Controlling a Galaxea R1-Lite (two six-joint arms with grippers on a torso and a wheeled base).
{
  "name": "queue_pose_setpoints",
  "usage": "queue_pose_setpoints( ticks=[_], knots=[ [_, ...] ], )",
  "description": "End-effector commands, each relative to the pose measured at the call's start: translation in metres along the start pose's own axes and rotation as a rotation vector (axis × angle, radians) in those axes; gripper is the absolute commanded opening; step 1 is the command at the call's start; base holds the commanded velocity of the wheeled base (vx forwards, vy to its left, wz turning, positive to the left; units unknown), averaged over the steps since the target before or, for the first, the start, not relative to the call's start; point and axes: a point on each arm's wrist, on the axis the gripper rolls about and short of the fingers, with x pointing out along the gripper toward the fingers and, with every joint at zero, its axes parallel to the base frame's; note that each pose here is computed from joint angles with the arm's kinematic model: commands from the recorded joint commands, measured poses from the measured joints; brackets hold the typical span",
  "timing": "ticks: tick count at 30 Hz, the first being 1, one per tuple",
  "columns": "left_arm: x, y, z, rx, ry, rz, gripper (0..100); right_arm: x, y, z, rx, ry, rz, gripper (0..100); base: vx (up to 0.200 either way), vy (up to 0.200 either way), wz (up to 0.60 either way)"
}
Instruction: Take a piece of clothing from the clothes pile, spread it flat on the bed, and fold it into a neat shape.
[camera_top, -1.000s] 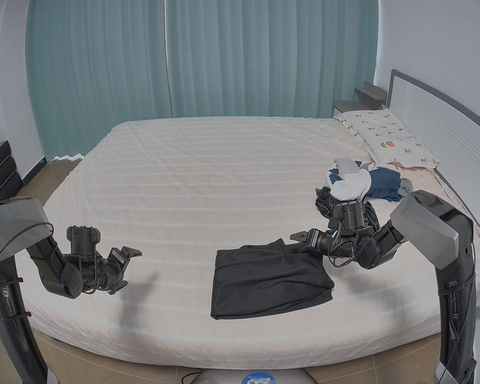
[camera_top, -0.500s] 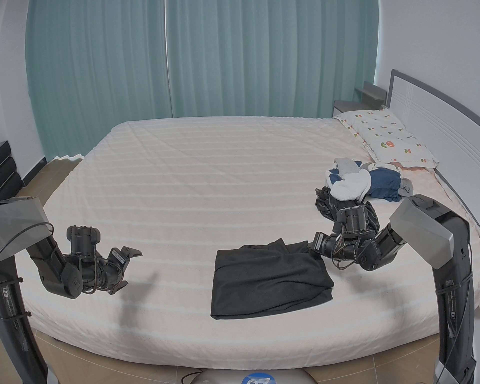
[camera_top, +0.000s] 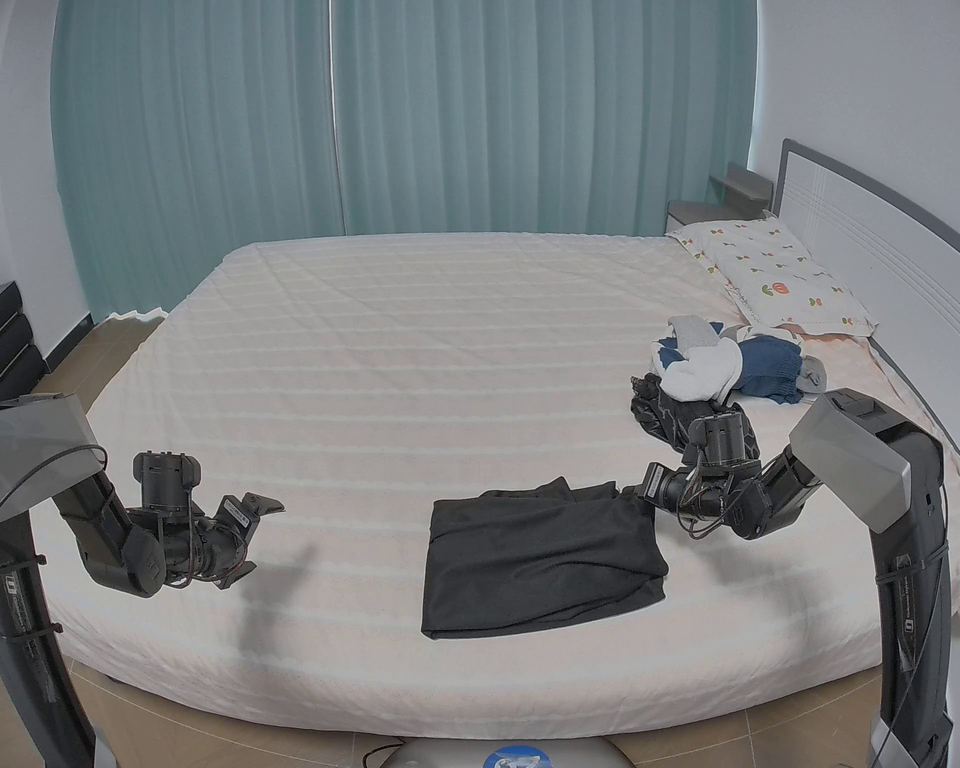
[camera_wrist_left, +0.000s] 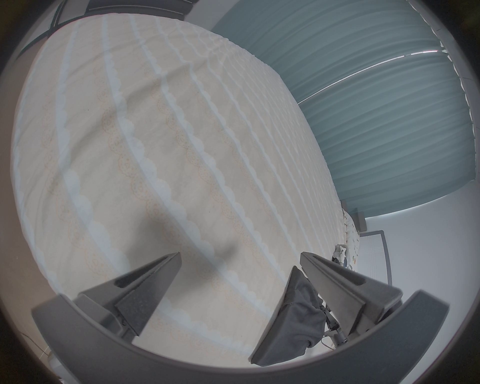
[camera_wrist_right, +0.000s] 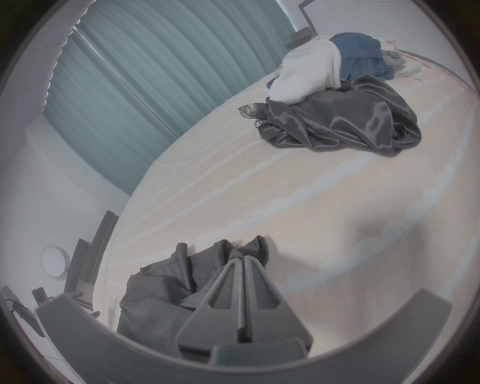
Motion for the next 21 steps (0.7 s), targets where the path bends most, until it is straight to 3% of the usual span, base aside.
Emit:
queue_pose_setpoints(
  ticks=[1, 15, 21],
  knots=[
    [0.0, 0.0, 0.0, -0.001, 0.0, 0.001, 100, 0.0, -0.004, -0.001, 0.004, 0.005, -0.008, 0, 0.0, 0.0, 0.0],
    [0.0, 0.0, -0.001, 0.001, 0.002, 0.002, 100, 0.004, -0.02, 0.003, 0.026, -0.012, -0.044, 0, 0.0, 0.0, 0.0],
    [0.0, 0.001, 0.0, 0.0, 0.001, 0.002, 100, 0.003, -0.016, 0.004, 0.067, -0.017, -0.034, 0, 0.0, 0.0, 0.0]
  ],
)
